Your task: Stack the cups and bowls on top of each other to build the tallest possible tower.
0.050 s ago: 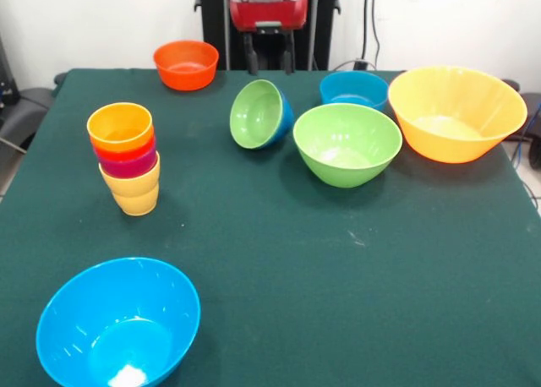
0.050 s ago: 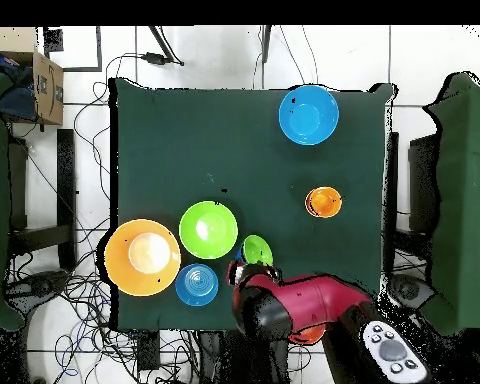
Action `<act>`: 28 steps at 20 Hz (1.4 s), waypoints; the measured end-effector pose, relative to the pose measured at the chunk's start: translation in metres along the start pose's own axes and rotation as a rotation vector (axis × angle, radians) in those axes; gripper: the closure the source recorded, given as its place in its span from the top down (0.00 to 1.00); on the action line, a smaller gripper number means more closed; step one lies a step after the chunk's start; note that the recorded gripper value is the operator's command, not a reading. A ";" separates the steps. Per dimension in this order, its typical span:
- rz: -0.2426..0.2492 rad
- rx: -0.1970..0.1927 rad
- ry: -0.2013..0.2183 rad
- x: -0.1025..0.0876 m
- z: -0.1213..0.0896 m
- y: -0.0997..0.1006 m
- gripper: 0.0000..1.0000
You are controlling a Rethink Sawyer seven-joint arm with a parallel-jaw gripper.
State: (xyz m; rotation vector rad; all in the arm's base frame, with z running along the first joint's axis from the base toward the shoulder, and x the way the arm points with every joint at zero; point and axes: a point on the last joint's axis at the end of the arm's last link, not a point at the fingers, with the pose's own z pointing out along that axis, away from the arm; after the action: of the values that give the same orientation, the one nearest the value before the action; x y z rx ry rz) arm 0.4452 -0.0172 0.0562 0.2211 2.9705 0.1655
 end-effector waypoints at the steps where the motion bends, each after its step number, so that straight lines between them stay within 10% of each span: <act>1: -0.013 -0.004 -0.007 0.002 0.004 0.002 1.00; 12: -0.067 -0.035 -0.098 0.025 0.046 0.002 1.00; 20: -0.093 -0.012 -0.083 0.068 0.079 -0.016 1.00; 21: -0.105 -0.010 -0.066 0.081 0.082 -0.019 0.00; 28: -0.147 0.001 -0.085 0.095 0.077 -0.029 0.00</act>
State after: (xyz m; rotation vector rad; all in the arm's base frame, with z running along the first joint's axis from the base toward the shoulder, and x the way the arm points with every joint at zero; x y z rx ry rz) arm 0.3615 -0.0234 -0.0367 0.0098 2.8884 0.1332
